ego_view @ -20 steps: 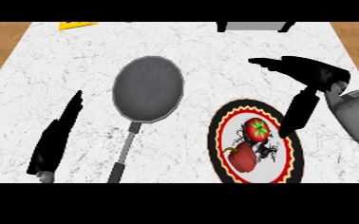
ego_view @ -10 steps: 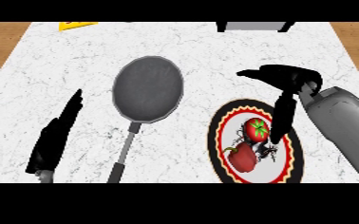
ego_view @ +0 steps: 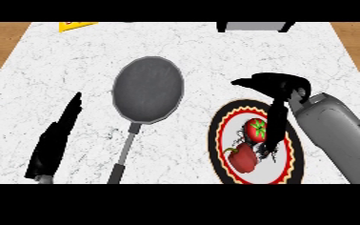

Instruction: Pick the tomato from the plate and place it in the pan

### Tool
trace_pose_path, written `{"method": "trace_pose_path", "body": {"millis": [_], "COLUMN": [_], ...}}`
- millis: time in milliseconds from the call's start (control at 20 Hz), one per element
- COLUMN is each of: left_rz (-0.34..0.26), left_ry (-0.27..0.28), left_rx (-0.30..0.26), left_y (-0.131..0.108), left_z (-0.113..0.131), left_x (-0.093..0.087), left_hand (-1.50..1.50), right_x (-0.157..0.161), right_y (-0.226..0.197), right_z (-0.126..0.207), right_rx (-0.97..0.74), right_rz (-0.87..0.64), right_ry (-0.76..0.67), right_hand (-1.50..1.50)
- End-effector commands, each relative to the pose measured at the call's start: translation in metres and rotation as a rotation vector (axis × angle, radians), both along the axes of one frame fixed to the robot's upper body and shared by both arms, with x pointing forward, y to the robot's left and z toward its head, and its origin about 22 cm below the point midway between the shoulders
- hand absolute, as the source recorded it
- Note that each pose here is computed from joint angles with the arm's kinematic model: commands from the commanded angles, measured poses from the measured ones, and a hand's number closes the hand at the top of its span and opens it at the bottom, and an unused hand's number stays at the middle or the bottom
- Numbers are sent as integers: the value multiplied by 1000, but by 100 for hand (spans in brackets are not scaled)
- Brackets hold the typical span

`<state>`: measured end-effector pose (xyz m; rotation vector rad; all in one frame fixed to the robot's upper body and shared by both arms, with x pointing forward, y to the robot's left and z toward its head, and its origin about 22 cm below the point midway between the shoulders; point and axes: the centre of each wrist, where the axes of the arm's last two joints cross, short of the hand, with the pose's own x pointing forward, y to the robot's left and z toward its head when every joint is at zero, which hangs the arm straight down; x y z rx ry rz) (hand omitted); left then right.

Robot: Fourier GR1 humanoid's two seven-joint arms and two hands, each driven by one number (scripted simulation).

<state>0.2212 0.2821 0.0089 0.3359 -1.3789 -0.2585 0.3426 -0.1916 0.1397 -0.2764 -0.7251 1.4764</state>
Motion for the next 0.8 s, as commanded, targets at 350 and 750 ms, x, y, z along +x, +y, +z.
{"method": "trace_pose_path", "body": {"millis": [350, 750], "left_rz": [-1, -18], "left_ry": [-3, 3], "left_rx": [-5, -5], "left_y": [-3, -20], "left_z": [6, -1], "left_x": [7, -9], "left_hand": [0, 0], "right_x": [-9, -8], "right_y": [13, 12], "right_z": [-34, -41], "right_rx": [-190, -224], "right_rz": [-16, -18], "right_ry": [32, 59], "right_hand": [-150, -150]}}
